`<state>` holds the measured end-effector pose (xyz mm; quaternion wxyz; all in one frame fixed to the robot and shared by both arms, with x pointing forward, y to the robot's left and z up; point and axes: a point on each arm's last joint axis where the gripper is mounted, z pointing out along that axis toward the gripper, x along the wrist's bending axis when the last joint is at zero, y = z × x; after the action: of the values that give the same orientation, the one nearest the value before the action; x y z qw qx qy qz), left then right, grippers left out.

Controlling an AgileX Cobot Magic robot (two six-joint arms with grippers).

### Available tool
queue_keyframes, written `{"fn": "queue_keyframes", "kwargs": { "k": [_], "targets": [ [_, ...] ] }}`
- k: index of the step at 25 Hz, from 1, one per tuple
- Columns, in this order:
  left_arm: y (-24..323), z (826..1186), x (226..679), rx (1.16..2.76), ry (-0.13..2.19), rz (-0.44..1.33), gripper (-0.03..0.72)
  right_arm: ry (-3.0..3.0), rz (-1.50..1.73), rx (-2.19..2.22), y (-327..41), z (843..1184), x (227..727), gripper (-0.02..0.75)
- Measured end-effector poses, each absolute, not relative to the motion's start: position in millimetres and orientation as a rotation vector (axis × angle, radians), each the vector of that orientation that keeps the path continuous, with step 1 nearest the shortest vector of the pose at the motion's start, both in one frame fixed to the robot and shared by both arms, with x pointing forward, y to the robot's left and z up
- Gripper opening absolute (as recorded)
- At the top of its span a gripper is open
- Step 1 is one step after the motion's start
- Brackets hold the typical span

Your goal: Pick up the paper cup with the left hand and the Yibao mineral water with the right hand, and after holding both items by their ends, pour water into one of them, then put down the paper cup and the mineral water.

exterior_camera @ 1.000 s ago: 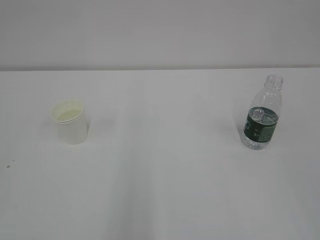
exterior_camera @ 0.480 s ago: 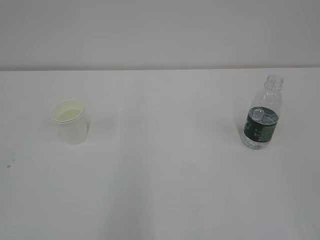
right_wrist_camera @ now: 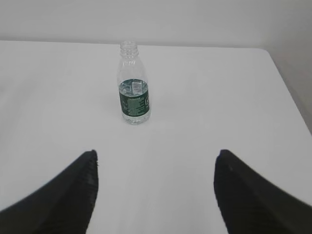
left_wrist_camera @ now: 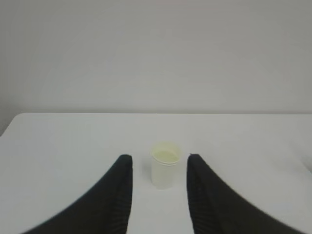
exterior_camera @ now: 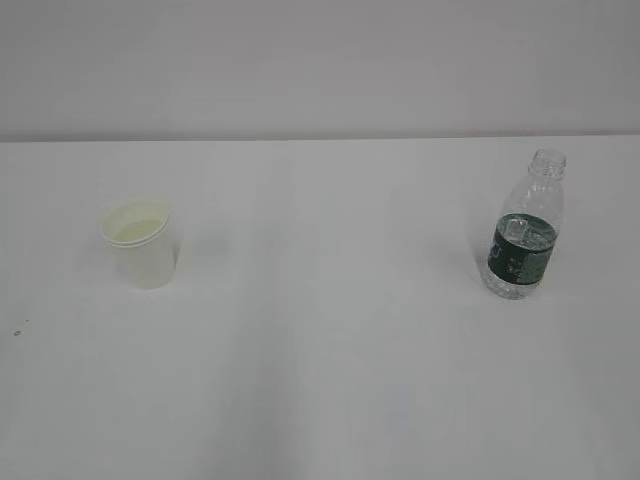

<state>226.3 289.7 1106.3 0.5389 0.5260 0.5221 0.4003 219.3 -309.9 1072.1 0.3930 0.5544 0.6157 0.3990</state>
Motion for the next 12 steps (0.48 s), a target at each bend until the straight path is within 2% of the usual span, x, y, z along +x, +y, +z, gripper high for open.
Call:
{"fn": "queue_keyframes", "kwargs": {
  "k": [12],
  "targets": [
    [289.7, 1083.9, 241.1, 1.282, 1.292, 0.921, 0.268, 1.589, 0.993, 1.407, -308.8, 1064.5, 223.9, 0.541]
  ]
}}
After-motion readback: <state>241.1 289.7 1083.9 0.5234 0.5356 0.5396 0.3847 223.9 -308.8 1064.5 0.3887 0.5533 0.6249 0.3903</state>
